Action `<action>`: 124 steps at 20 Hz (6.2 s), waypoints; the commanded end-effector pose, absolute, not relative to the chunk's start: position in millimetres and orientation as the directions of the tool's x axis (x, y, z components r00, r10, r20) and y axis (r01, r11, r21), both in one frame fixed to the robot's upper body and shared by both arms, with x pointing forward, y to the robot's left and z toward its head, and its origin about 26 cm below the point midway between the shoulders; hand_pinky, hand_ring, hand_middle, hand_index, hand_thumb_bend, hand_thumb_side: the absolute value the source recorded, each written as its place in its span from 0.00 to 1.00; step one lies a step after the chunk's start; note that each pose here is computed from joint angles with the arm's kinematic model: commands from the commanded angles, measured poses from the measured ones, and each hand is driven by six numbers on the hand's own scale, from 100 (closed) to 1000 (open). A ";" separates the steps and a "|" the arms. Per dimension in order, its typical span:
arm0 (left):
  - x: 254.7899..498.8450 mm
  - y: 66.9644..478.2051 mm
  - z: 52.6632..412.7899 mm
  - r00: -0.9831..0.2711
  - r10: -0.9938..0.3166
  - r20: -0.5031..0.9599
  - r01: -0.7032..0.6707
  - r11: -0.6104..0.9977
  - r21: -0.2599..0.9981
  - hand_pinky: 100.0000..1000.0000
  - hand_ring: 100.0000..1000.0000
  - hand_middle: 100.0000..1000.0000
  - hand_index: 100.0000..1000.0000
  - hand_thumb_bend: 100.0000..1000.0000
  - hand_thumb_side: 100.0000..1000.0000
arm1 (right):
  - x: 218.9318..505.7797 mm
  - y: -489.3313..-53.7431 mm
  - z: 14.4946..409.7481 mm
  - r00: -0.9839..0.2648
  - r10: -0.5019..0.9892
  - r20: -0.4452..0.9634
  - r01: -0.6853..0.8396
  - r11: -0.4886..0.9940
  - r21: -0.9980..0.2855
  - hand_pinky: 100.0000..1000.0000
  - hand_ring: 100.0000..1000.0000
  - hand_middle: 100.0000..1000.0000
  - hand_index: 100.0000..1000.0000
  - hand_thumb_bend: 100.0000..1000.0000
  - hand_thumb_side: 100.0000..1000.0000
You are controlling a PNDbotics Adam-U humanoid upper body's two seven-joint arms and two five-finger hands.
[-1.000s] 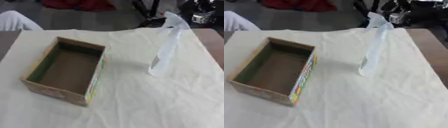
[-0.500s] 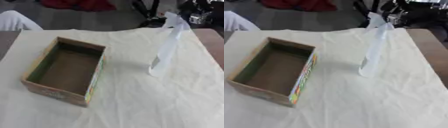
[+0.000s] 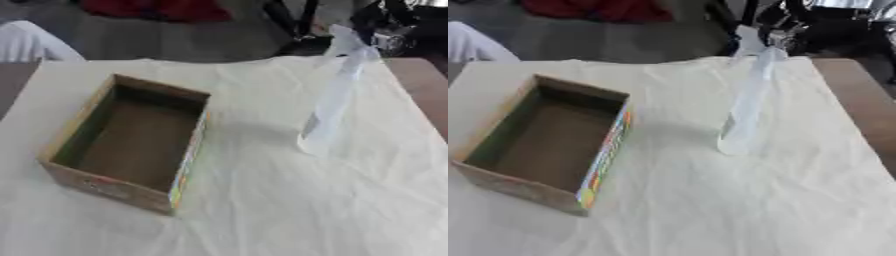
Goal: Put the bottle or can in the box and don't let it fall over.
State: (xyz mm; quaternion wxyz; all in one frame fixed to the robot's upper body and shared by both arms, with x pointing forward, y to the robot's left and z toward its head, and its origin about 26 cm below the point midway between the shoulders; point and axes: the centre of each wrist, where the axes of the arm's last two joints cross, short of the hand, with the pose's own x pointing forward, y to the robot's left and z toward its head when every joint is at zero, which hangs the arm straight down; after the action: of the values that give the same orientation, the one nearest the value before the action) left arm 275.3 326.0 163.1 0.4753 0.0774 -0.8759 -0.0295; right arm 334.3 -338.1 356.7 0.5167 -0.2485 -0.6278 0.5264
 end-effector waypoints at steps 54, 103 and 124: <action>276.0 324.0 176.3 -0.569 -0.191 0.800 -0.096 0.981 0.166 0.83 0.54 0.64 0.69 0.00 0.75 | 325.9 -332.8 361.8 -0.343 0.851 0.398 -0.154 0.367 -0.917 0.74 0.78 0.80 0.89 0.08 0.51; 276.5 322.5 175.9 -0.569 -0.185 0.801 -0.094 0.983 0.160 0.83 0.54 0.64 0.68 0.00 0.75 | 335.0 -327.4 351.1 -0.315 0.864 0.393 -0.195 0.347 -0.918 0.56 0.69 0.77 0.85 0.13 0.01; 276.8 322.3 176.4 -0.571 -0.185 0.800 -0.090 0.983 0.163 0.84 0.54 0.64 0.68 0.00 0.75 | 338.6 -327.8 349.0 -0.294 0.852 0.434 -0.174 0.398 -0.901 0.50 0.61 0.67 0.70 0.03 0.00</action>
State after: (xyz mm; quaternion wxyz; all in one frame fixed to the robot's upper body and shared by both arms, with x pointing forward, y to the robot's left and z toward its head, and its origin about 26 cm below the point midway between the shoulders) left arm 278.8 322.3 168.0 0.4694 0.0740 -0.8789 -0.0409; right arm 341.4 -324.4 338.4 0.5421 -0.2476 -0.6409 0.4837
